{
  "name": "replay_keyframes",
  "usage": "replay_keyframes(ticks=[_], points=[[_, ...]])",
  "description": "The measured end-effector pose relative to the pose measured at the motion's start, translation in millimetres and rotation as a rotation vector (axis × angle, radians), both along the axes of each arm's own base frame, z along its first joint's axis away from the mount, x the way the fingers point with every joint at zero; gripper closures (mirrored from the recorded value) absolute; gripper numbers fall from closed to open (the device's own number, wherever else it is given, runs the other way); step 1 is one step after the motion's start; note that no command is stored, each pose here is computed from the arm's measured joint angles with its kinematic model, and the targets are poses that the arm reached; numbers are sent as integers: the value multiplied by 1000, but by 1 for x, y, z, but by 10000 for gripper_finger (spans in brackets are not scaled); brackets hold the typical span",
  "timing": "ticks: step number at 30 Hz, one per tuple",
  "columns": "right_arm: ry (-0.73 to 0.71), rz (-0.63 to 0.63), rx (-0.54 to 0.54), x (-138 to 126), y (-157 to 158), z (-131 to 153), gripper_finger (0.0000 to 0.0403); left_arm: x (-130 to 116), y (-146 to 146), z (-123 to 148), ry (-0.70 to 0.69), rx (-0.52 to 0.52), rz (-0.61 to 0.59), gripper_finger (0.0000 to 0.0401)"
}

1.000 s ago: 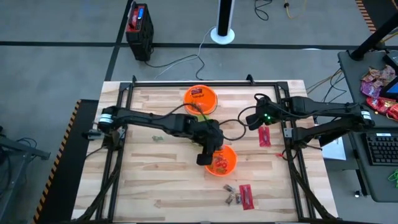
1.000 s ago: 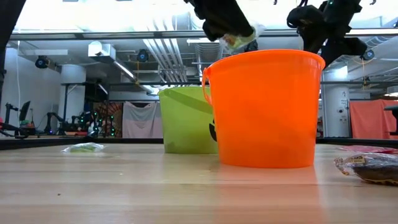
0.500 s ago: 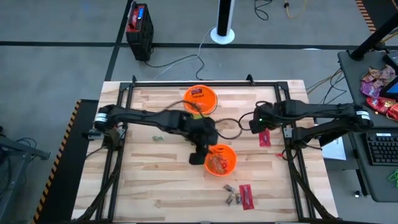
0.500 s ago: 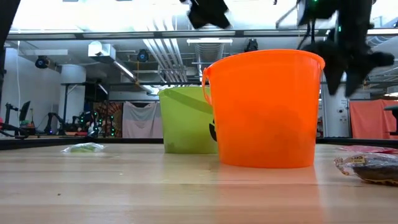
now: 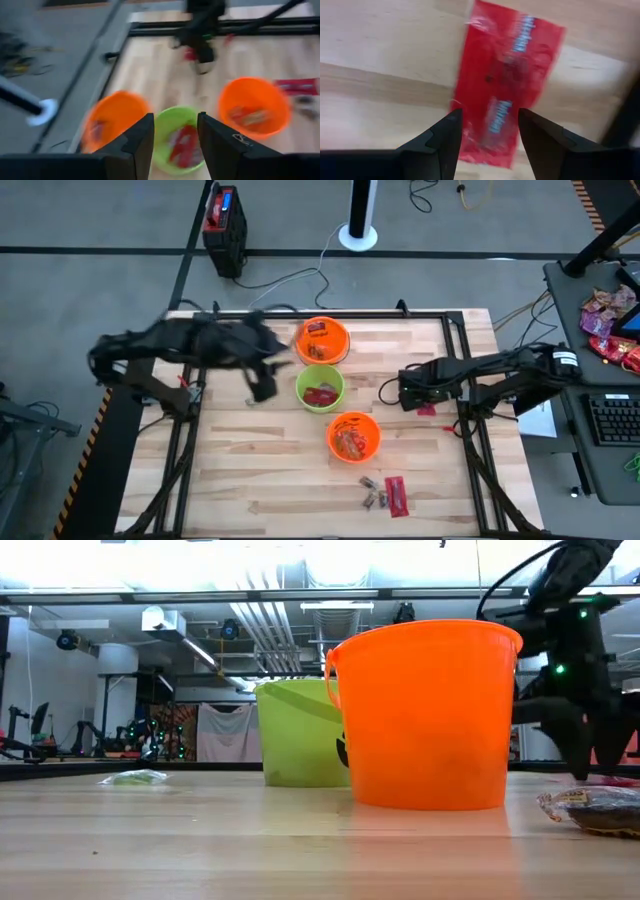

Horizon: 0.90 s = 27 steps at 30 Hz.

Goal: Sort candy by brand, put in halloween buckets
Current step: Put the red candy into the green bucket

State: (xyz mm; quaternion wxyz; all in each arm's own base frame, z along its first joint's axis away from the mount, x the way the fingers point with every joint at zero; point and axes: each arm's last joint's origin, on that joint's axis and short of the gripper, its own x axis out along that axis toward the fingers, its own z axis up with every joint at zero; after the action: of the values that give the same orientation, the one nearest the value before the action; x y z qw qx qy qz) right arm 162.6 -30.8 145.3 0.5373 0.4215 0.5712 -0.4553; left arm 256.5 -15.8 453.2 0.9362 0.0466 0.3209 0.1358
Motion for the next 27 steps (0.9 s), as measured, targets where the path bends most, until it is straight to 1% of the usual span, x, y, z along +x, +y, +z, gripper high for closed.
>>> replay_keyframes(ticks=[3, 5, 7, 10, 14, 15, 17, 18, 21, 23, 25, 27], points=[[-25, 1, 0, 1, 0, -8, 219, -30, 7, 6, 37, 42, 85, 270], [-12, 0, 12, 1, 0, -12, 227, -44, 12, 2, 91, 33, 122, 271], [-3, -1, 17, 2, 0, -14, 246, -52, 15, -6, 143, 18, 153, 272], [-7, 3, 19, 3, 0, -16, 294, -61, 18, -23, 194, 7, 182, 272], [-17, 3, 17, 3, 0, -13, 372, -65, 21, -58, 237, -3, 211, 272], [-24, 2, 15, 4, 0, -10, 378, -65, 21, -68, 233, -18, 208, 272], [-29, -2, 0, 6, -1, -2, 380, -66, 20, -88, 221, -80, 179, 272], [-25, -3, -16, 6, -1, 5, 380, -67, 20, -99, 216, -125, 162, 272], [-117, 12, -107, 20, -6, 38, 383, -72, 18, -139, 240, -264, 111, 272], [-190, 25, -170, 28, -9, 63, 384, -74, 17, -164, 262, -314, 108, 272], [-310, 62, -250, 40, -12, 95, 384, -77, 16, -186, 285, -348, 116, 272], [-445, 143, -341, 53, -16, 125, 384, -77, 16, -206, 304, -359, 130, 272]])
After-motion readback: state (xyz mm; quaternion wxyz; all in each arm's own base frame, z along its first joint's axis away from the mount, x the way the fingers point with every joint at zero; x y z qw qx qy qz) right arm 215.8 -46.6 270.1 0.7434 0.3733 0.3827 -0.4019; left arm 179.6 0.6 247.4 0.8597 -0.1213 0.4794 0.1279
